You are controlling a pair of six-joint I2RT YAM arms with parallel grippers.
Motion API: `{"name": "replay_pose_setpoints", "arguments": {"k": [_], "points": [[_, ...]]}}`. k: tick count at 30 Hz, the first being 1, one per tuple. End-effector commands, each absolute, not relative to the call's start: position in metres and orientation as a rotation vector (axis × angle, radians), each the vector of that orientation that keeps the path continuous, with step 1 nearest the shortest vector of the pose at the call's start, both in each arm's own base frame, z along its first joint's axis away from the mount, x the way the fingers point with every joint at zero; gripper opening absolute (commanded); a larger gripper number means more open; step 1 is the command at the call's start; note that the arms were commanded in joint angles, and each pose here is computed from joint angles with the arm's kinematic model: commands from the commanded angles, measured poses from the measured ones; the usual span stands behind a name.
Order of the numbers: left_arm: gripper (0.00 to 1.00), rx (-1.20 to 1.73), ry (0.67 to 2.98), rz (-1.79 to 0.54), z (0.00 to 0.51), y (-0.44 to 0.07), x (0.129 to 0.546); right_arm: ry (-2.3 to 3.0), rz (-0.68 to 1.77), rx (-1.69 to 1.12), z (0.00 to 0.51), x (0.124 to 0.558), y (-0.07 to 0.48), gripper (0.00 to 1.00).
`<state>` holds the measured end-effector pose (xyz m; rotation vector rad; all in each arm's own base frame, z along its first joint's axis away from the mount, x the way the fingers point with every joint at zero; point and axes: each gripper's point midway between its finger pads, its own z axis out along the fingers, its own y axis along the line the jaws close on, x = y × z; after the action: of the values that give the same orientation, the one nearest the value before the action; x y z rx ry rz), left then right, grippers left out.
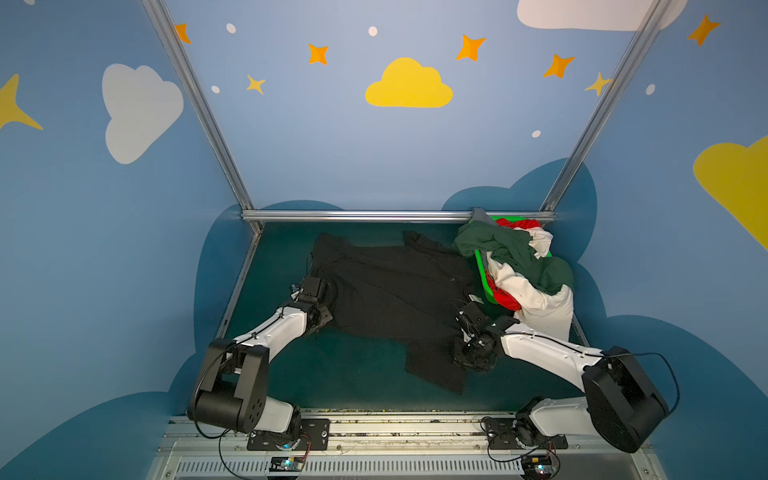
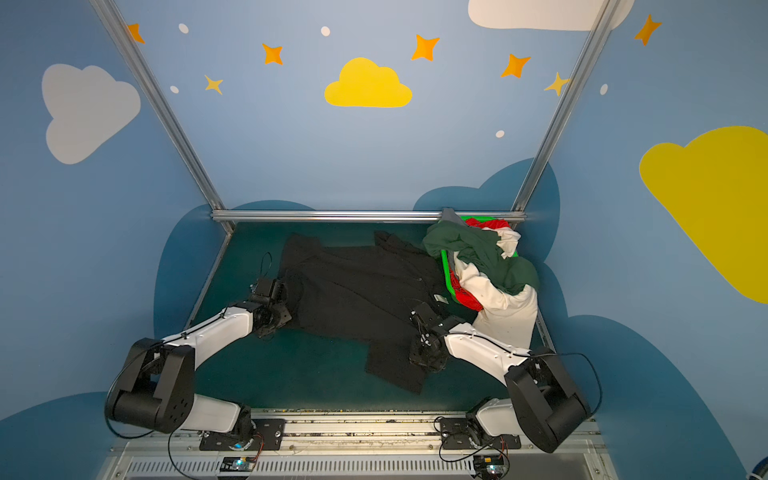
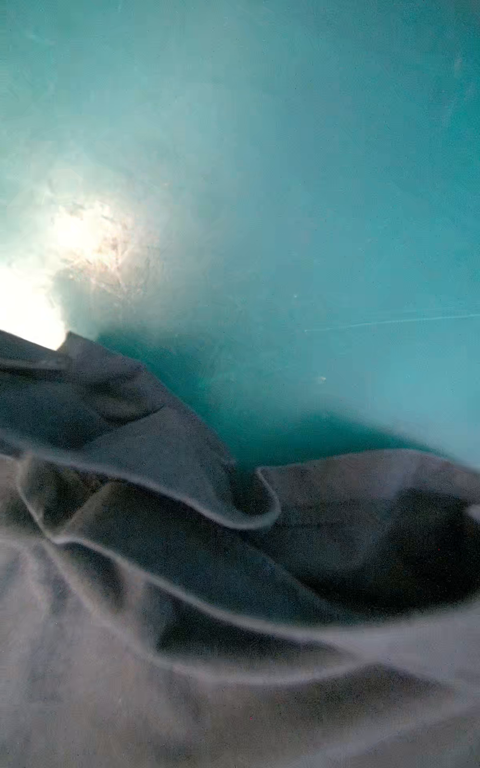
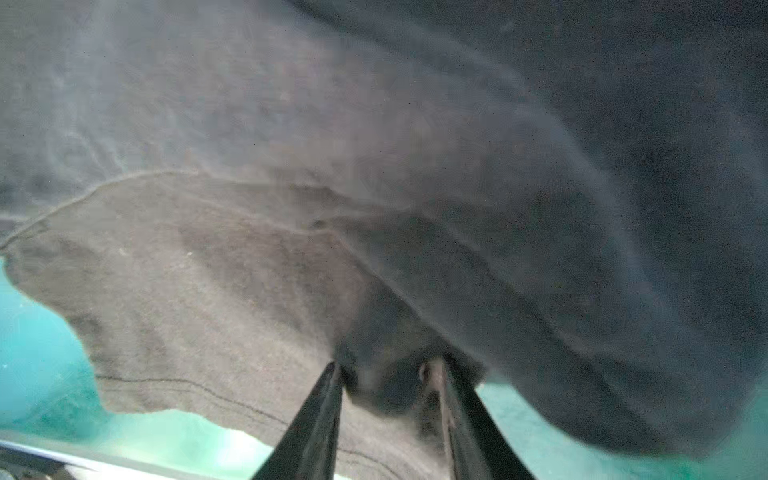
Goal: Fold and stack the t-shirts
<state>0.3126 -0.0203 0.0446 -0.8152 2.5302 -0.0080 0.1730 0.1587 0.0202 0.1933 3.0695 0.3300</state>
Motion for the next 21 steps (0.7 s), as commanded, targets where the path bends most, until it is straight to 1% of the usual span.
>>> {"name": "replay_pose_setpoints", "arguments": {"k": [1, 3, 5, 7, 10, 16, 21], "points": [[0.12, -0.818, 2.527, 0.016, 0.049, -0.014, 0.303, 3.055, 0.200, 0.155, 0.034, 0.172, 0.149, 0.39], [0.07, -0.815, 2.520, -0.028, 0.051, -0.019, 0.302, 3.029, 0.109, 0.092, 0.046, 0.173, 0.146, 0.42], [0.04, -0.817, 2.515, -0.050, 0.054, -0.021, 0.302, 3.024, 0.091, 0.059, 0.053, 0.171, 0.147, 0.48], [0.04, -0.823, 2.502, -0.061, 0.057, -0.021, 0.302, 3.039, 0.116, 0.048, 0.054, 0.166, 0.151, 0.52], [0.04, -0.821, 2.489, -0.071, 0.062, -0.021, 0.301, 3.042, 0.127, 0.035, 0.054, 0.159, 0.154, 0.54], [0.04, -0.835, 2.455, -0.088, 0.070, -0.018, 0.295, 3.079, 0.054, 0.033, 0.044, 0.146, 0.146, 0.59], [0.04, -0.842, 2.418, -0.107, 0.081, -0.017, 0.291, 3.099, 0.078, 0.019, 0.034, 0.144, 0.150, 0.62]]}}
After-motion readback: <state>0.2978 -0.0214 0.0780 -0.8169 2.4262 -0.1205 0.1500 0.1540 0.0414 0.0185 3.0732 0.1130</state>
